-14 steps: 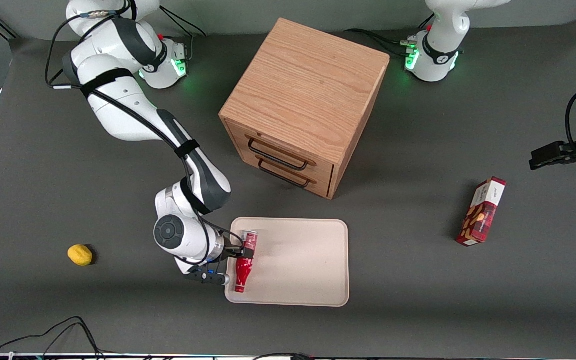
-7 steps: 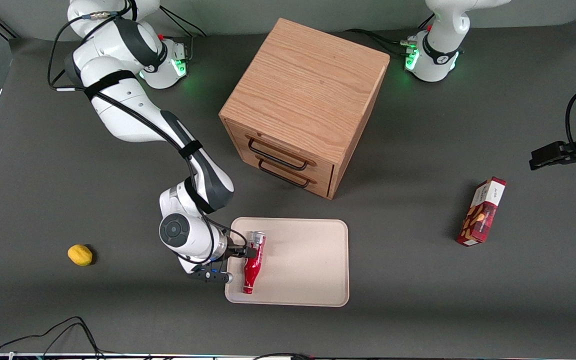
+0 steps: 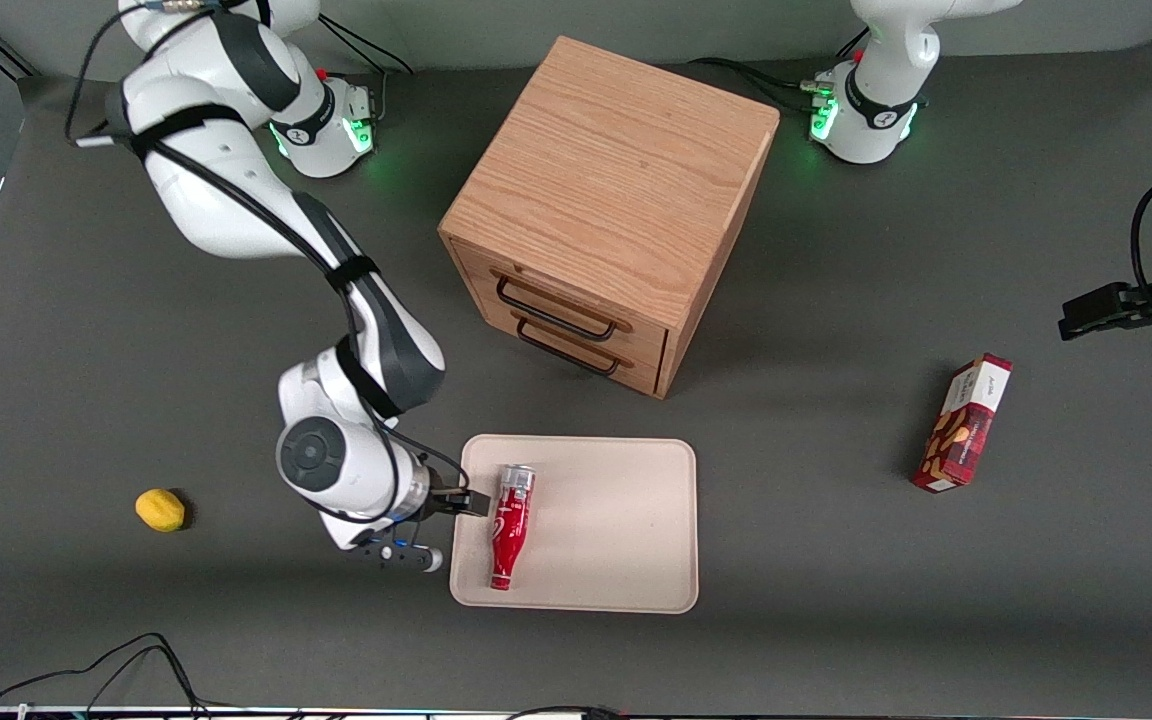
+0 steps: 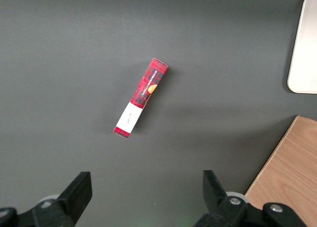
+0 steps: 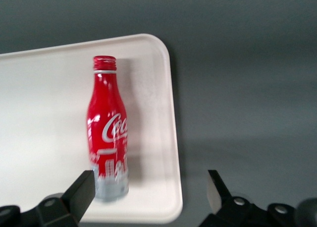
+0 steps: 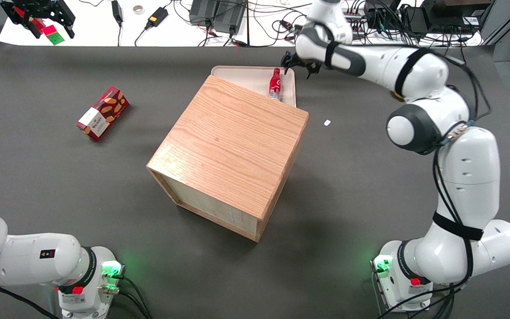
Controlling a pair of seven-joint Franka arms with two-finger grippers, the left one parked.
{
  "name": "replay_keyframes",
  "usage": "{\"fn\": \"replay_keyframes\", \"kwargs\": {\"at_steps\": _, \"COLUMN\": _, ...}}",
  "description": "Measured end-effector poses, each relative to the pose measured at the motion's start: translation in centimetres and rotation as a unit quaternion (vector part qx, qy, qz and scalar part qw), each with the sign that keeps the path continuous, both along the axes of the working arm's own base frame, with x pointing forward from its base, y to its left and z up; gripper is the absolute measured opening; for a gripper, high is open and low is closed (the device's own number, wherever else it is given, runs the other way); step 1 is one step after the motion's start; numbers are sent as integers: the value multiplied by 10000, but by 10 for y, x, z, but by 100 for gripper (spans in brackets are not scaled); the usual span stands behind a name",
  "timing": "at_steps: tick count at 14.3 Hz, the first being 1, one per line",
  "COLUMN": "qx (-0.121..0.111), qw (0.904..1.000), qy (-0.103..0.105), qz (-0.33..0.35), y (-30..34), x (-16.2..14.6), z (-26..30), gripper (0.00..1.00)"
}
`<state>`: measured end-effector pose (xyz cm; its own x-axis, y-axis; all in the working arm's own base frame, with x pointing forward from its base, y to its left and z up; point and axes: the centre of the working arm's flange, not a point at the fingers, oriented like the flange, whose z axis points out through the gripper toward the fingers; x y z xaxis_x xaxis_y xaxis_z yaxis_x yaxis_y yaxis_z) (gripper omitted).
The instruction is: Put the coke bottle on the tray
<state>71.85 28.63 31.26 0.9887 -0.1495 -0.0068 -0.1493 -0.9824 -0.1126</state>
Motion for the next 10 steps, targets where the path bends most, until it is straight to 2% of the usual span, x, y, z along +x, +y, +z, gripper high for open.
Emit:
{"fn": "replay_keyframes", "kwargs": {"at_steps": 5, "qx": -433, "qw": 9983, "qy": 367, "qz": -124, "y": -53, "x": -40, "z": 169, "gripper": 100}}
{"fn": "replay_keyframes", "kwargs": {"at_steps": 6, "qx": -538, "qw": 9976, "qy": 372, "qz": -235, "y": -71, "x": -52, "z": 206, "gripper": 100}}
{"fn": "replay_keyframes", "kwargs": {"at_steps": 8, "qx": -719, "qw": 9956, "qy": 387, "qz": -464, "y": -111, "x": -82, "z": 274, "gripper": 100}}
{"fn": "replay_keyframes", "kwargs": {"at_steps": 10, "qx": -802, "qw": 9939, "qy": 552, "qz": -519, "y": -142, "x": -122, "z": 330, "gripper": 100}}
